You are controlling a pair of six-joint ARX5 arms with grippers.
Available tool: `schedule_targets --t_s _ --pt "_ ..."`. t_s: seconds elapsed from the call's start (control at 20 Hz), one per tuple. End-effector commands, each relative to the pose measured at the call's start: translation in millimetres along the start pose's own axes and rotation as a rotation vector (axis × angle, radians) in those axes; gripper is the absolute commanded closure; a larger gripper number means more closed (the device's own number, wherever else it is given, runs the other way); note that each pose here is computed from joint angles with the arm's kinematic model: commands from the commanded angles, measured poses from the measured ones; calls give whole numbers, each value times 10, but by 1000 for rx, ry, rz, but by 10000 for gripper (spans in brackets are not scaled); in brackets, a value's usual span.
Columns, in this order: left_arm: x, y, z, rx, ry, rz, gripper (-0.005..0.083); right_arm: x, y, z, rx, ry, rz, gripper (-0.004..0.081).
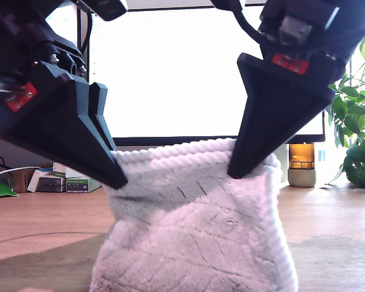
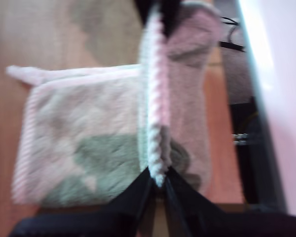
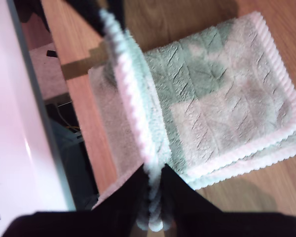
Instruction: Fold the tea towel to a neat square and place it to the right
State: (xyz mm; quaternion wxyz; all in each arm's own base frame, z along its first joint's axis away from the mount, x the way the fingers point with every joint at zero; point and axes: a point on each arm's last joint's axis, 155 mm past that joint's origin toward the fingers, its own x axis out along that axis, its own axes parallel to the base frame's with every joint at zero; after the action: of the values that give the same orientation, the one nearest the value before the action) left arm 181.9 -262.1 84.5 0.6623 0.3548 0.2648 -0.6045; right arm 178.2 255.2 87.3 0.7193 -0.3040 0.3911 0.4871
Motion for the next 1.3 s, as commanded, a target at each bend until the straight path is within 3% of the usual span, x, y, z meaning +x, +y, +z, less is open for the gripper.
schedule_targets --t_s 0.0,0.25,0.75,0.95,1.25 --pt "18 31 -102 -18 25 8 798 112 -62 -50 6 35 -8 782" --pt "0 159 -79 -22 4 48 798 346 -290 -156 -17 94 -65 782" --pt "2 612 -130 -35 -33 168 798 276 -621 -7 -2 39 -133 782" --pt "47 666 -215 -57 -18 169 798 282 -742 -2 19 39 -154 782" --pt "61 816 -263 -72 -26 204 798 485 -827 -26 16 57 -171 782"
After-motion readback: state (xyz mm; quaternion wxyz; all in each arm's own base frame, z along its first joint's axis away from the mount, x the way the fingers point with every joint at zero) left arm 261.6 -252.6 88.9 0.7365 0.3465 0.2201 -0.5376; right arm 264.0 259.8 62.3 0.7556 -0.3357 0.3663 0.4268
